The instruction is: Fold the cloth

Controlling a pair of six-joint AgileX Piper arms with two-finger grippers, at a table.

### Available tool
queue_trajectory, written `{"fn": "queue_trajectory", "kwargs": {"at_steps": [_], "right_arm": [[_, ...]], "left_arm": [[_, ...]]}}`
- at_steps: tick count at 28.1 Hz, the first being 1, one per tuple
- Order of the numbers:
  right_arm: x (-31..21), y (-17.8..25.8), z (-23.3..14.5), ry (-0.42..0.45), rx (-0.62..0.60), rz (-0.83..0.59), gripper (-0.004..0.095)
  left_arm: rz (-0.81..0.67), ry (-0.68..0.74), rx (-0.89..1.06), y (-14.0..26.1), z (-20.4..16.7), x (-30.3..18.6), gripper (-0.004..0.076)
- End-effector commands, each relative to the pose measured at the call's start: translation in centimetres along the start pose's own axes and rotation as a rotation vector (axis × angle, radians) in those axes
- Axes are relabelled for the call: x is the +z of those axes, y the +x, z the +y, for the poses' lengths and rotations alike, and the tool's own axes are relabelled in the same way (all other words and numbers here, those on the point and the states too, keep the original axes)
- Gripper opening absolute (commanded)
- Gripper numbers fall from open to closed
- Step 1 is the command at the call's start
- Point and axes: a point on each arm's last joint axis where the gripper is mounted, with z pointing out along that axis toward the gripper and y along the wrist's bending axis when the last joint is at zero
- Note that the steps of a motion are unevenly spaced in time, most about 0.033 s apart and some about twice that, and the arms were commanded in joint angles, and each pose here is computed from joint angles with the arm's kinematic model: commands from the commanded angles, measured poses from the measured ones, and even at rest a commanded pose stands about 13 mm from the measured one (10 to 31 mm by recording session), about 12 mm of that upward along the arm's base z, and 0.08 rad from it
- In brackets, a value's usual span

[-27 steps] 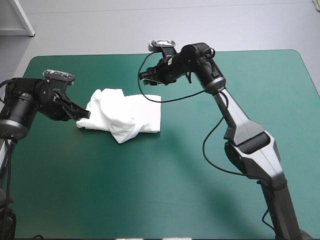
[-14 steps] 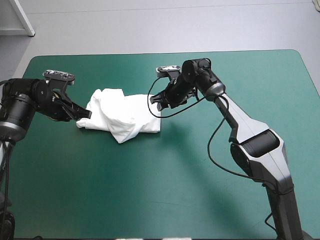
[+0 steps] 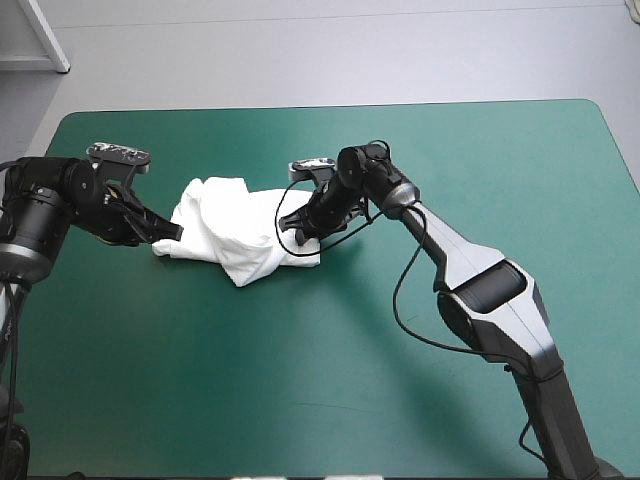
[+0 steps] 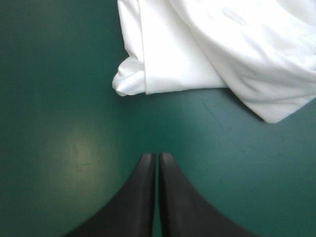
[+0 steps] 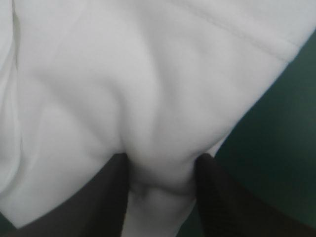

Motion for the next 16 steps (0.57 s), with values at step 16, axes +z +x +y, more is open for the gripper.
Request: {"fn": "queue_trajectory", "kwargs": {"at_steps": [16], "right_arm": [[-11.8,-3.0,-6.6,0.297,-0.001,-0.244,-0.0017]], "left_arm": [[-0.139,0.036,0.008,-0.7,-0.5,-2.2,0.0019]]}}
